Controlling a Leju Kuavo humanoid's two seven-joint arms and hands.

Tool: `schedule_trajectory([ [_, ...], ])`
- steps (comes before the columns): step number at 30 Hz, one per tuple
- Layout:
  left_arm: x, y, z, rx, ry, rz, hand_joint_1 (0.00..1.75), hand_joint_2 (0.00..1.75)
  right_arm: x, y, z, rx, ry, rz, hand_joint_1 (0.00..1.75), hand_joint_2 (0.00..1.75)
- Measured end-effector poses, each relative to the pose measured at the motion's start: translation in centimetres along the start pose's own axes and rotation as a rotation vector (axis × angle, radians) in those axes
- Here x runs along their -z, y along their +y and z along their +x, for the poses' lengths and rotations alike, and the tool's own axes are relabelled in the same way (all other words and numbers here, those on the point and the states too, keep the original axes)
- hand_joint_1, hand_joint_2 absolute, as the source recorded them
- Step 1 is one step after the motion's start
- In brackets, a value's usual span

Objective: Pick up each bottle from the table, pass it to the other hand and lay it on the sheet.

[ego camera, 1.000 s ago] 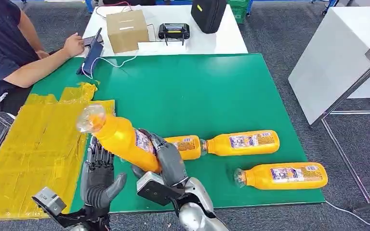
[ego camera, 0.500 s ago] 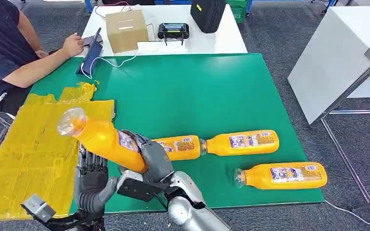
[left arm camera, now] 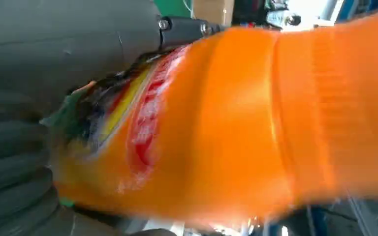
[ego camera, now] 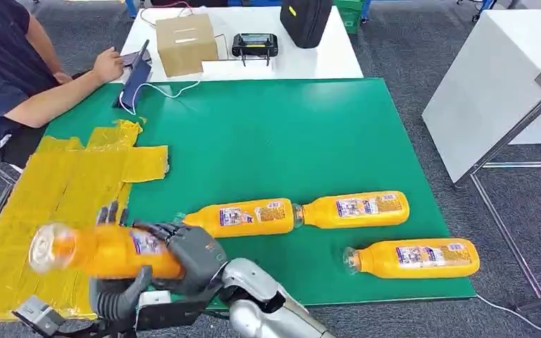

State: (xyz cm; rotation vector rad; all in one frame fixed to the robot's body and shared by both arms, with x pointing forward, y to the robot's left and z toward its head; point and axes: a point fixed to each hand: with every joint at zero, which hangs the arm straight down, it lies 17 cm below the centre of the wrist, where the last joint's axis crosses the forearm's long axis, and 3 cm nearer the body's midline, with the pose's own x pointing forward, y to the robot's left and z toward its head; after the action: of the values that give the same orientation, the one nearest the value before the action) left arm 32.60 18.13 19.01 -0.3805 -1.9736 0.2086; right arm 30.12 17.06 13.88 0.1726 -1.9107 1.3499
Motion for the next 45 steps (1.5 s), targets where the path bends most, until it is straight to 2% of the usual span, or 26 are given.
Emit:
schedule_trajectory([
  [7, -0.6, 1.3, -0.4, 0.053, 0.014, 0.024, 0.00, 1.75, -0.4, 1.4, 1.3, -0.049, -0.064, 0.056, 1.75, 1.75],
  [8, -0.7, 1.6, -0.5, 0.058, 0.015, 0.032, 0.14, 1.75, -0.5, 1.6, 1.3, -0.053, -0.069, 0.062, 1.75, 1.75],
  [9, -0.8, 1.8, -0.5, 0.060, 0.016, 0.035, 1.01, 1.75, -0.6, 1.6, 1.3, -0.055, -0.073, 0.065, 1.75, 1.75],
  [10, -0.8, 1.8, -0.6, 0.060, 0.017, 0.038, 1.75, 1.75, -0.6, 1.7, 1.4, -0.056, -0.076, 0.069, 1.75, 1.75],
  [20, -1.5, 2.6, -0.6, 0.053, 0.013, 0.069, 1.75, 1.75, -1.1, 2.2, 1.9, -0.076, -0.123, 0.103, 1.75, 1.75],
  [35, -1.6, 3.0, -0.1, 0.035, -0.010, 0.083, 1.75, 1.75, -1.2, 2.4, 2.2, -0.083, -0.131, 0.116, 1.75, 1.75],
  [45, -1.8, 2.7, 0.4, 0.061, -0.028, 0.076, 1.75, 1.75, -1.8, 1.8, 2.2, -0.102, -0.107, 0.064, 1.75, 1.75],
])
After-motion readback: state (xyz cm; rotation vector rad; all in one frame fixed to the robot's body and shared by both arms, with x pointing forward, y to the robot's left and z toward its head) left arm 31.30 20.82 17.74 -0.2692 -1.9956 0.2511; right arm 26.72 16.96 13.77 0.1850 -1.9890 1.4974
